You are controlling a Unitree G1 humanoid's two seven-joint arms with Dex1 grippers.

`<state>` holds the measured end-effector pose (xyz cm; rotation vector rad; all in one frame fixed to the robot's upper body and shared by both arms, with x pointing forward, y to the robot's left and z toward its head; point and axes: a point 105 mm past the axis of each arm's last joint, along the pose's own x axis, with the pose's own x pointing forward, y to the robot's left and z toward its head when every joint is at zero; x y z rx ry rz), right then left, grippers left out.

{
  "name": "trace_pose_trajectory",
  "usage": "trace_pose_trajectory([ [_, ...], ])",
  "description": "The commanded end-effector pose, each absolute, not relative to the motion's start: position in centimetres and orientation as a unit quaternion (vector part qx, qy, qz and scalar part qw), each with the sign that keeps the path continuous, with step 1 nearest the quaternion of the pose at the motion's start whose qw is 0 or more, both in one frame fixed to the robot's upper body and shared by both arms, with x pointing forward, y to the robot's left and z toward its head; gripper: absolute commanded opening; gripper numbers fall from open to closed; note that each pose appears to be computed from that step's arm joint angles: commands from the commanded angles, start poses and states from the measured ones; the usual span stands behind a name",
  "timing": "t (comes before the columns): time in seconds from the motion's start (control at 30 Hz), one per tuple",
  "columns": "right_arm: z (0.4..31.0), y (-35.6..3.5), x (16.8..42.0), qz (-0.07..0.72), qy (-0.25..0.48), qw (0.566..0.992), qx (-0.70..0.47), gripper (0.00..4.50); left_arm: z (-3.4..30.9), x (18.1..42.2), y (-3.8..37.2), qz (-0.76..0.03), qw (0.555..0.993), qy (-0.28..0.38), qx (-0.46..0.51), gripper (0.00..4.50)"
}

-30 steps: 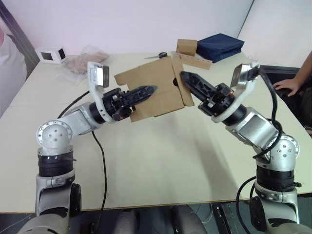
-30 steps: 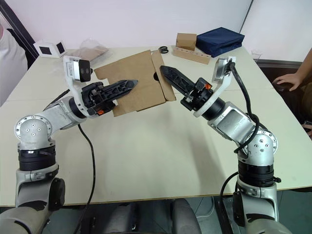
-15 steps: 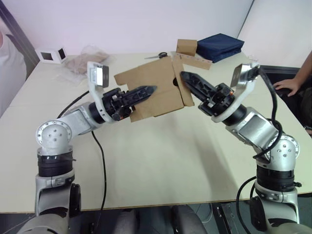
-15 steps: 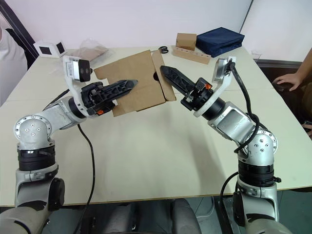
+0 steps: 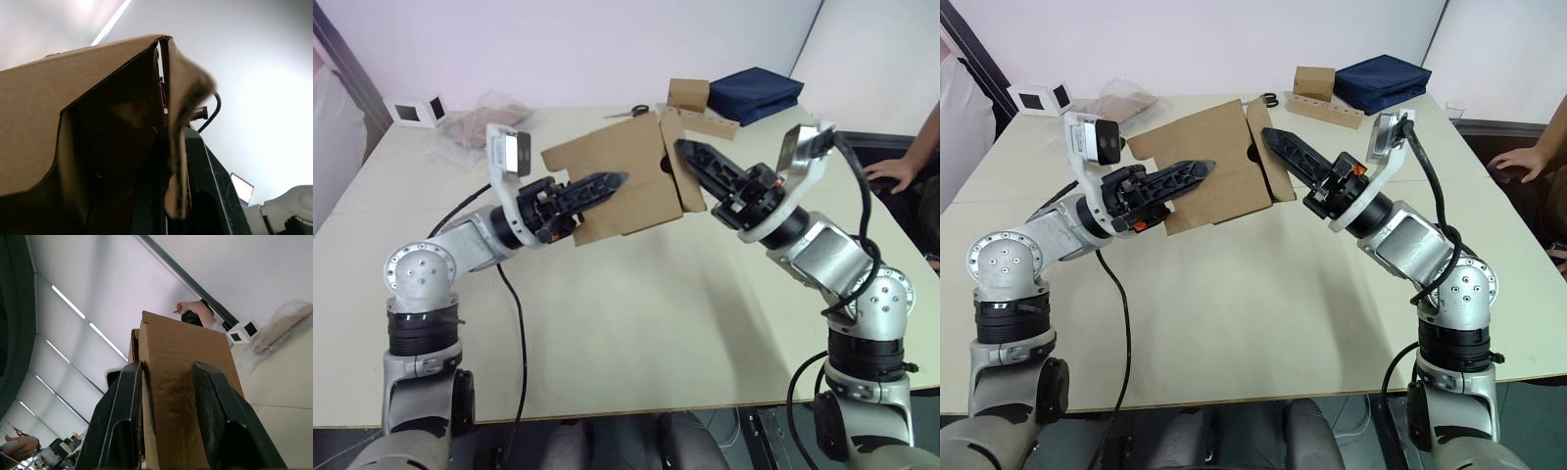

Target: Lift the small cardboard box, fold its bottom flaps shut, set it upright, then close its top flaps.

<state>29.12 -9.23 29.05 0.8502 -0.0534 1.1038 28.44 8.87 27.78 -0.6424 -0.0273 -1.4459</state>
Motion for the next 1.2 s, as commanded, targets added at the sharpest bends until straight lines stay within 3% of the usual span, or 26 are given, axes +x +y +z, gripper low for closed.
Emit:
trace_pose_trajectory([
  [0.03,30.6,-8.5,27.8,0.535,-0.044,0.75,0.388,1.56,28.4,27.8,8.7,-0.661,0.698,-0.026,-0.273,0.0],
  [0.8,30.8,-6.6,27.4,0.527,-0.052,0.734,0.426,1.56,29.0,28.5,8.4,-0.647,0.7,-0.045,-0.299,0.0],
  [1.2,29.9,-5.6,27.2,0.534,-0.04,0.748,0.392,1.56,29.1,28.4,8.2,-0.648,0.697,-0.049,-0.303,0.0],
])
